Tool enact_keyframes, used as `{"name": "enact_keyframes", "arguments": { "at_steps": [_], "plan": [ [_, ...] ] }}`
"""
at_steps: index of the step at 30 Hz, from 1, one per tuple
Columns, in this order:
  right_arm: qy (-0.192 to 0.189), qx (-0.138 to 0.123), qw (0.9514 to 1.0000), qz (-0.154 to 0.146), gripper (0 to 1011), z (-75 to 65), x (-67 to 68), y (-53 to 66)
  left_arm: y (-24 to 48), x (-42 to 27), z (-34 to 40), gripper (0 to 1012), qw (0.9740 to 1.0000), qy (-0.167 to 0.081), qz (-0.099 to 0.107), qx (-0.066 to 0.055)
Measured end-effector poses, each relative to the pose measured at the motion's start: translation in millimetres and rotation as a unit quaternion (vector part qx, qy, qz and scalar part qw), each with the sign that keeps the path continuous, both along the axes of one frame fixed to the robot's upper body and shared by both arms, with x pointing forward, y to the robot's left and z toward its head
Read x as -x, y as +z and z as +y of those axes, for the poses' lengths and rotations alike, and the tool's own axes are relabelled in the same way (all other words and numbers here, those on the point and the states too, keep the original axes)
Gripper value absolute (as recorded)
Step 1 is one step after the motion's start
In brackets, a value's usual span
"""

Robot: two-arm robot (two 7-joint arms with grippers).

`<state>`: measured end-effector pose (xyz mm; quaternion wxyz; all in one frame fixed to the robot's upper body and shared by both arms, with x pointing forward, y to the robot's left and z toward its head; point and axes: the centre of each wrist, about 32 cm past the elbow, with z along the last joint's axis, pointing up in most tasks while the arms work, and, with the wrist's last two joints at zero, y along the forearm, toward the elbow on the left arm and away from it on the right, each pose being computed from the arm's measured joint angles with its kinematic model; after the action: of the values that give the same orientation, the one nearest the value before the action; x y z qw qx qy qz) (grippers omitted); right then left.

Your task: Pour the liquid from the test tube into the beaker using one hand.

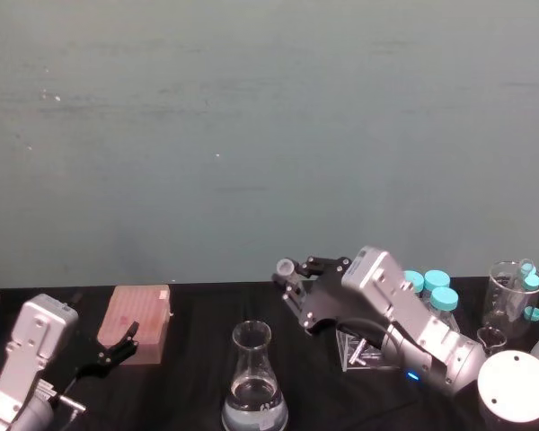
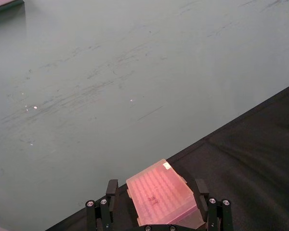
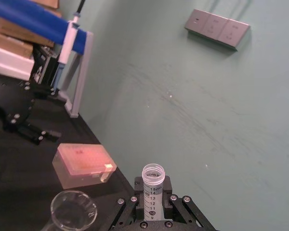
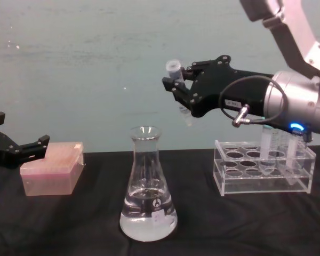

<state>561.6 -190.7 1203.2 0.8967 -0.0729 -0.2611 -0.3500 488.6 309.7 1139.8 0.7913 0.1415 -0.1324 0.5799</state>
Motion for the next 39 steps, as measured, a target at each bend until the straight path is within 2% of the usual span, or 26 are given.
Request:
{"name": "enact_keyframes", "arguments": {
  "at_steps": [8, 21, 32, 39],
  "plan": [
    [0.006, 0.040, 0.9987, -0.030, 204, -1.5, -0.3, -2.4, 0.0, 0.0, 0.0, 1000, 1.0000, 0.000, 0.000, 0.000],
    [-0.003, 0.082, 0.9941, -0.071, 204, -6.2, -1.6, -2.7, 0.0, 0.0, 0.0, 1000, 1.0000, 0.000, 0.000, 0.000],
    [0.002, 0.133, 0.9871, -0.089, 204, -7.9, -4.0, -11.1, 0.0, 0.0, 0.0, 1000, 1.0000, 0.000, 0.000, 0.000],
    [0.007, 0.153, 0.9826, -0.105, 204, -3.6, -4.7, -12.6, 0.0, 0.0, 0.0, 1000, 1.0000, 0.000, 0.000, 0.000]
  ]
}}
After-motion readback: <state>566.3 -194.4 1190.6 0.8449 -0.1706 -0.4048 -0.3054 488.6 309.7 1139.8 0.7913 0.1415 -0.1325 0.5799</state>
